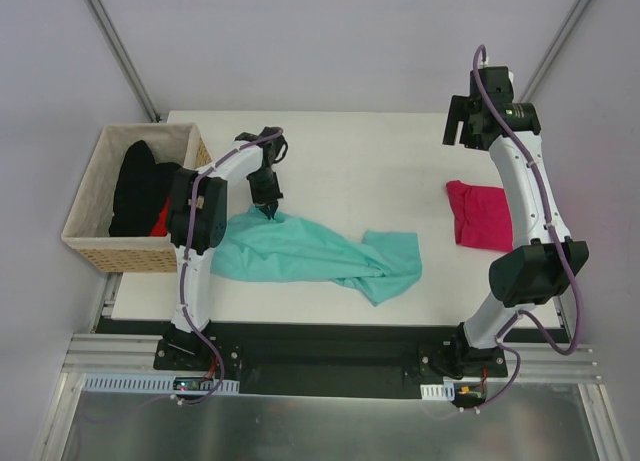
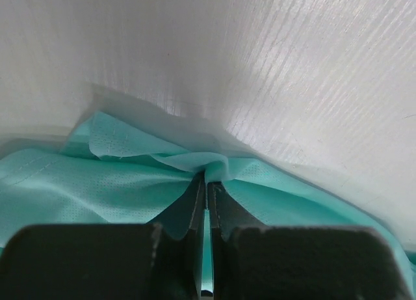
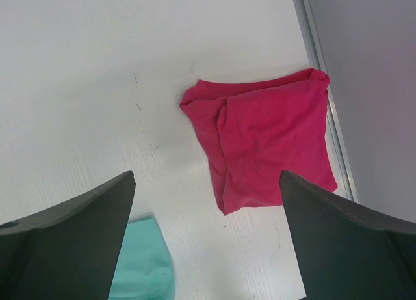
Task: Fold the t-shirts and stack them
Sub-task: Flatten out the tshirt
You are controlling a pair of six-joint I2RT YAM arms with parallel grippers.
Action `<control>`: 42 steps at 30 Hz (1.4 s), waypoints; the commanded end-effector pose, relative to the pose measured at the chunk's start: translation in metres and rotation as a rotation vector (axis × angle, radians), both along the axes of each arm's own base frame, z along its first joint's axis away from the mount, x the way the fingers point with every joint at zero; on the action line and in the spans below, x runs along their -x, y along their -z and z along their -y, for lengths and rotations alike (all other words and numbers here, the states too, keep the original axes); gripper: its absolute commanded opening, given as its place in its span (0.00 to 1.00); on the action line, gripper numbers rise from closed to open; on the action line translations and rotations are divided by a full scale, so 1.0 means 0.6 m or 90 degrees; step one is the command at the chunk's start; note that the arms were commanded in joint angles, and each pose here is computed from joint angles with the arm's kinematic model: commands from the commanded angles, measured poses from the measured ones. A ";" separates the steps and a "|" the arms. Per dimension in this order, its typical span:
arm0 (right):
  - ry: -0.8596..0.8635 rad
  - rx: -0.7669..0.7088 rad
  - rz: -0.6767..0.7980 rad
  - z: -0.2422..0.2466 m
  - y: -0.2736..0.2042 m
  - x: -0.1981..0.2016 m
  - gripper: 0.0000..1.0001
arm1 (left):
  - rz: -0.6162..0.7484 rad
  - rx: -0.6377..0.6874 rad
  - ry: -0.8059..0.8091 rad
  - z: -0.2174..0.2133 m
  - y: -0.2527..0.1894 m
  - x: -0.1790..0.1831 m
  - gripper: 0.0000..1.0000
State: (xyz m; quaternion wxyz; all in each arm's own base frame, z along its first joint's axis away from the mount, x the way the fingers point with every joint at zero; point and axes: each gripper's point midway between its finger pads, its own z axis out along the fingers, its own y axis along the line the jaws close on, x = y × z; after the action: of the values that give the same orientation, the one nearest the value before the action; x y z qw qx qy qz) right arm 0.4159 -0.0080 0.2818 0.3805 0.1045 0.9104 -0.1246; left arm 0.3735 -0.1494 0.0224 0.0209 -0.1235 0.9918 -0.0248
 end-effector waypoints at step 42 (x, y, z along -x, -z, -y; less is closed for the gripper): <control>-0.018 -0.047 0.010 -0.053 0.033 -0.032 0.97 | 0.394 0.033 0.001 -0.018 -0.393 -0.164 0.00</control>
State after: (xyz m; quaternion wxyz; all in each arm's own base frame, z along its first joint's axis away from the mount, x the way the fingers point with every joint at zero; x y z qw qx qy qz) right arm 0.4268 0.0122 0.2699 0.3818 0.1031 0.9129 -0.1011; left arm 0.4675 -0.1478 0.2450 0.3003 -0.1123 0.9424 -0.0954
